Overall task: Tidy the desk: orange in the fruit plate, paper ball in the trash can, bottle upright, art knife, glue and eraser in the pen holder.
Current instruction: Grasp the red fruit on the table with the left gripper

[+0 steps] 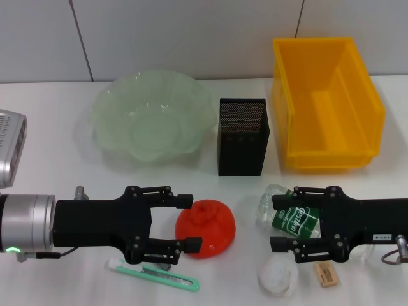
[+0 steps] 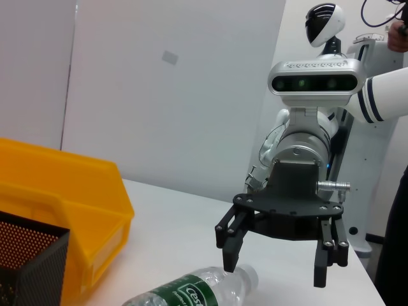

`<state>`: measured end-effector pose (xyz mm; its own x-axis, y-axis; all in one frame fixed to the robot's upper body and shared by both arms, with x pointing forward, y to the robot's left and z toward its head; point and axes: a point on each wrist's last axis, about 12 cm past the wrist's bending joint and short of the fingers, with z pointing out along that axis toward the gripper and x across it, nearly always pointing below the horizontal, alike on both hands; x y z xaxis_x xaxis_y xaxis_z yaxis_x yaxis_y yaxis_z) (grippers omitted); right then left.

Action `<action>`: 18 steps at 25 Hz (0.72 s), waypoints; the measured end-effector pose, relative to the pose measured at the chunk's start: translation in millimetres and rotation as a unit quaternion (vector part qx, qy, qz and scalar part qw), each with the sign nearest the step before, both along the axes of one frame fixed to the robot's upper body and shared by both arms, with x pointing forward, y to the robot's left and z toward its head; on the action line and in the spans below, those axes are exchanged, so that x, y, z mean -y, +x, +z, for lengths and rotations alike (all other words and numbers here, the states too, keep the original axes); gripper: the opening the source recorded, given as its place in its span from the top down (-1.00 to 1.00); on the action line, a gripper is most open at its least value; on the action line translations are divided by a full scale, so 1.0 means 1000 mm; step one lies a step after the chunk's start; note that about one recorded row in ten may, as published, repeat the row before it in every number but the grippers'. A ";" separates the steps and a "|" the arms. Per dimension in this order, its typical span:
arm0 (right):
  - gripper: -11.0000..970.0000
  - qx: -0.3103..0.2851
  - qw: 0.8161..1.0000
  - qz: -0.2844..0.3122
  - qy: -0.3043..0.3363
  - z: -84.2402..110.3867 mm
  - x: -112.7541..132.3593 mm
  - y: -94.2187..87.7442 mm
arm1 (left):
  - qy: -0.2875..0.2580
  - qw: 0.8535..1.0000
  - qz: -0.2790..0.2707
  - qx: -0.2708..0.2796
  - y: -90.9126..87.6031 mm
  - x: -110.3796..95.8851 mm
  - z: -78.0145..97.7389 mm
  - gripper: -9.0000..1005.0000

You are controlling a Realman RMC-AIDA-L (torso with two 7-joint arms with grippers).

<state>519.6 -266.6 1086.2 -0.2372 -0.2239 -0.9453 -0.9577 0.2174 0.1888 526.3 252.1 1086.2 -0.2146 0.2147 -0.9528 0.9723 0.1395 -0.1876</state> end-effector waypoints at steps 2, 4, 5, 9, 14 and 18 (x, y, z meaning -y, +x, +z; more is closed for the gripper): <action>-0.62 0.000 1.000 0.000 0.000 0.000 0.000 0.000 | 0.000 1.000 0.000 0.000 0.000 0.000 0.000 -0.56; -0.62 0.000 1.000 -0.001 0.000 0.000 0.000 0.000 | 0.003 1.000 0.000 0.001 0.001 0.001 0.000 -0.56; -0.62 0.000 1.000 -0.001 0.000 0.000 0.000 0.000 | 0.004 1.000 0.000 0.002 0.002 0.001 0.000 -0.55; -0.62 0.000 1.000 -0.001 0.000 0.000 0.000 0.000 | 0.006 1.000 0.001 0.004 0.003 0.002 0.000 -0.54; -0.62 -0.001 1.000 -0.001 0.000 0.000 0.000 0.000 | 0.014 1.000 0.014 0.007 0.007 0.006 -0.003 -0.53; -0.62 -0.002 1.000 -0.003 0.001 -0.001 0.001 -0.001 | 0.023 0.999 0.028 0.014 0.011 0.010 -0.006 -0.52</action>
